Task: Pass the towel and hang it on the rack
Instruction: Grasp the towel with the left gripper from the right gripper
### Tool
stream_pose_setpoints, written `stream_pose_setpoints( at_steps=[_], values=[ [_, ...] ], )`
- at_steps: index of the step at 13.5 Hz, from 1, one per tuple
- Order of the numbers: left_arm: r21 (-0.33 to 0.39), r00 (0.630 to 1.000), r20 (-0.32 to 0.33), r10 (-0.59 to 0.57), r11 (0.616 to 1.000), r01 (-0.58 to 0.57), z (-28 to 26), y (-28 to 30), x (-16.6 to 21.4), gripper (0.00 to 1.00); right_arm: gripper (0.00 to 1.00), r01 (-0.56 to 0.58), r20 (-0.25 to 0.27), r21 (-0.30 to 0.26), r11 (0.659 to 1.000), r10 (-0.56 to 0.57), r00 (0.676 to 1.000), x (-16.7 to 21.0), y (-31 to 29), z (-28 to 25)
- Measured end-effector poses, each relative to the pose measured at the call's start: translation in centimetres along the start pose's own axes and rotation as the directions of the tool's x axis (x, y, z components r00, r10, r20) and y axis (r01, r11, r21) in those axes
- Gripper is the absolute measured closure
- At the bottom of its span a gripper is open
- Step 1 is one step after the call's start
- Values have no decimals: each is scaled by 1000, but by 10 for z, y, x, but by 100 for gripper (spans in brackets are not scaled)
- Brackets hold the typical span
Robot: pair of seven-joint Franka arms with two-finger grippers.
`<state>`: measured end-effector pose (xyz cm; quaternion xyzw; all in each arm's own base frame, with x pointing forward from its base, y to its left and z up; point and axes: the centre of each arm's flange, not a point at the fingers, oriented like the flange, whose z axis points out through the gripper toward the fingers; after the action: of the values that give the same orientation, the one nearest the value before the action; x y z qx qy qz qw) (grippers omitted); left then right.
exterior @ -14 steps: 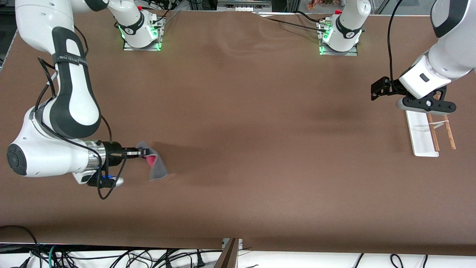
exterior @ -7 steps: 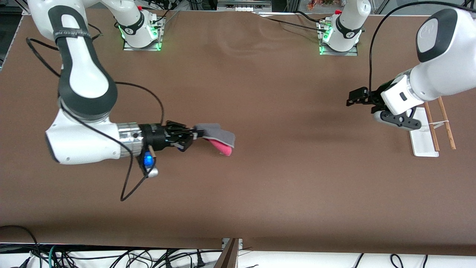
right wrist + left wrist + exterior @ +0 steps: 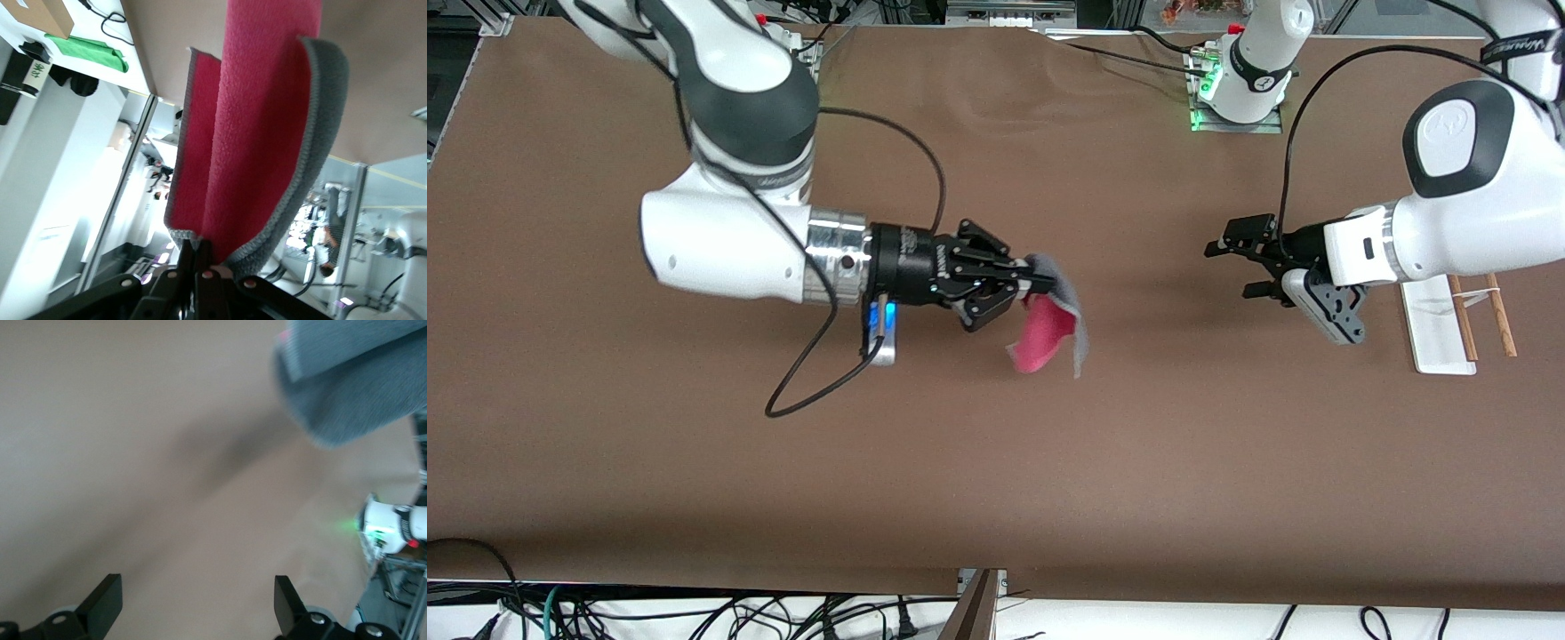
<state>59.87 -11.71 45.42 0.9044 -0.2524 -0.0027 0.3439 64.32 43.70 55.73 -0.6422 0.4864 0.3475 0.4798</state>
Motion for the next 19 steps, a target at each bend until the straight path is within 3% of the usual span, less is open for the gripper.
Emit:
stream_pose_setpoints(
  at_steps=[3,6,9,12,15,19],
  values=[
    [-112,977,-113,180,975,-192,8,-5,9,0,98,-55,11,64,996,55,998,-20,13,28],
    [-160,913,-276,300,922,-352,2,-18,14,0,98,-47,14,97,994,46,999,-32,24,47],
    [-173,836,-439,328,883,-437,-4,-48,26,0,98,-25,0,102,994,25,1000,-35,28,53],
    [-198,782,-532,324,851,-487,21,-77,49,0,98,-22,-3,116,993,22,1000,-36,27,52],
    [-260,757,-580,300,813,-521,57,-67,64,0,98,-11,-9,119,993,12,1000,-38,29,55],
    [-302,754,-577,314,776,-554,79,-41,73,0,98,-7,-9,127,992,8,1000,-40,31,57]
  ],
)
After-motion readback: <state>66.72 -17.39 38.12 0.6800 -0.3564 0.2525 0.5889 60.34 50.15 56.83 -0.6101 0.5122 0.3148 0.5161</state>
